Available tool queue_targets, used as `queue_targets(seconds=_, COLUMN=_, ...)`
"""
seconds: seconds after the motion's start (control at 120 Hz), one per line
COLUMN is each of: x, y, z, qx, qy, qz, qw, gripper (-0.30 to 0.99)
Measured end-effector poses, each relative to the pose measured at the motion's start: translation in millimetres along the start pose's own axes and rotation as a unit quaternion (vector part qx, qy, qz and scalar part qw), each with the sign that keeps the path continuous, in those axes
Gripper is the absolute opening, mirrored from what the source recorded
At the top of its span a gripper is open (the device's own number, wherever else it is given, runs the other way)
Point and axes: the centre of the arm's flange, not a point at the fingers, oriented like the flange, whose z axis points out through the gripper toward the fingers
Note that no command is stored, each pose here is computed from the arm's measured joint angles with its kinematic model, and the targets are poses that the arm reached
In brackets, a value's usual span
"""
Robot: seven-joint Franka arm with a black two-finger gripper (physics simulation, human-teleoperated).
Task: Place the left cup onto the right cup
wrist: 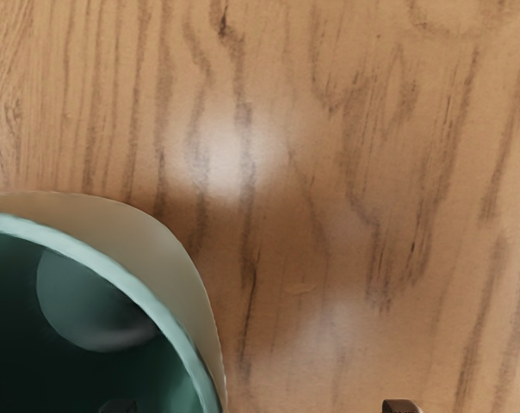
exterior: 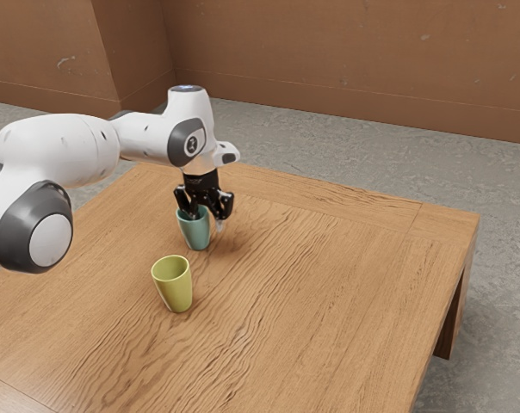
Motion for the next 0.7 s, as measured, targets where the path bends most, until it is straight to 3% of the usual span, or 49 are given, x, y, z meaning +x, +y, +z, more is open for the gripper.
queue_targets(seconds=0.233, x=-1.3, y=-7.1, z=2.1, qx=0.001, qy=-0.006, qz=-0.006, qw=1.0, gripper=0.2)
queue_targets(seconds=0.7, x=-4.7, y=-17.8, z=9.9, qx=0.01, qy=-0.018, qz=-0.014, qw=1.0, gripper=0.14)
